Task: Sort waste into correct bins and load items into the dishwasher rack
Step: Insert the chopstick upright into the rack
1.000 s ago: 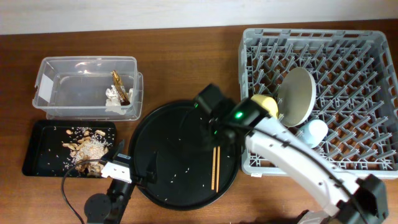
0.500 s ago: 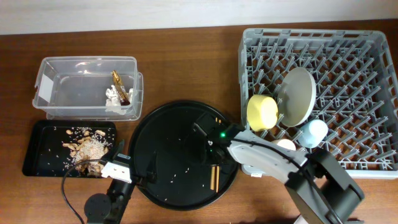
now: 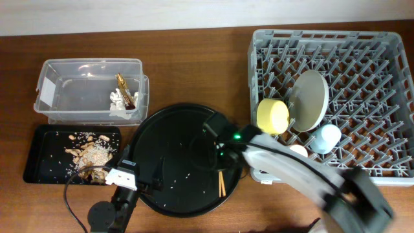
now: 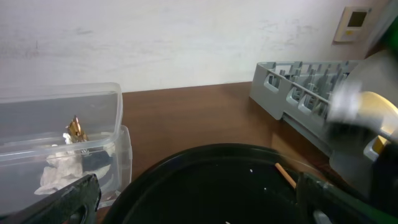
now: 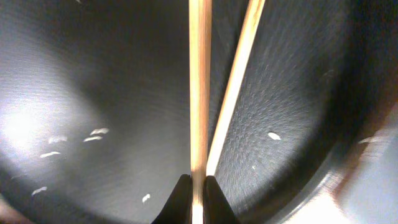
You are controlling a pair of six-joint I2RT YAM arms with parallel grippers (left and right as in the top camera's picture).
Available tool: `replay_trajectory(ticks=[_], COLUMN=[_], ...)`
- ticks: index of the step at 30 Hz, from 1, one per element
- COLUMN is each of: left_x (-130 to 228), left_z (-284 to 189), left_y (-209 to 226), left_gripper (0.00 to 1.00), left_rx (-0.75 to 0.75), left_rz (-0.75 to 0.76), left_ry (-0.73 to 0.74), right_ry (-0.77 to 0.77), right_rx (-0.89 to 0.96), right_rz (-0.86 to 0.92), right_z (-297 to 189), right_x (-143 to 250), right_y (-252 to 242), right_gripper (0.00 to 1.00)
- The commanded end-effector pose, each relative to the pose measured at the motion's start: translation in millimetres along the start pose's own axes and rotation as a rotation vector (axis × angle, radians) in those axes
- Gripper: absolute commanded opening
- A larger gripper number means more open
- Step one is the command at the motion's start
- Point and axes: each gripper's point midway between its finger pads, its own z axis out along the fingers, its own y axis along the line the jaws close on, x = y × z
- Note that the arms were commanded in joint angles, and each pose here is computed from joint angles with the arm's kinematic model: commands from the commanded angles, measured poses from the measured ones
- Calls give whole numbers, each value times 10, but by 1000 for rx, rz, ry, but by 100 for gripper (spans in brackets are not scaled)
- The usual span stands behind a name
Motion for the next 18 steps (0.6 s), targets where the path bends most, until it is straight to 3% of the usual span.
replay_trajectory(ticks=[1, 5, 8, 13, 18], left_x=[21, 21, 21, 21, 21], left_z=[0, 0, 0, 0, 0], left_y=[3, 3, 3, 3, 3], left_gripper=[99, 99, 99, 99, 99], left_rx=[2, 2, 2, 2, 2], left_rz=[14, 14, 14, 14, 14], left_ry=[3, 3, 3, 3, 3], right_ry=[-341, -579, -656, -677, -642], right_rx=[45, 198, 274, 302, 355], right_rz=[-113, -81, -14, -52, 58], right_z=[-1036, -1748, -1913, -1717, -1305], right_x=[-509, -826, -1117, -1627, -1951], right_y=[-42, -565, -1016, -1410, -2085], right_gripper=[4, 4, 4, 4, 4])
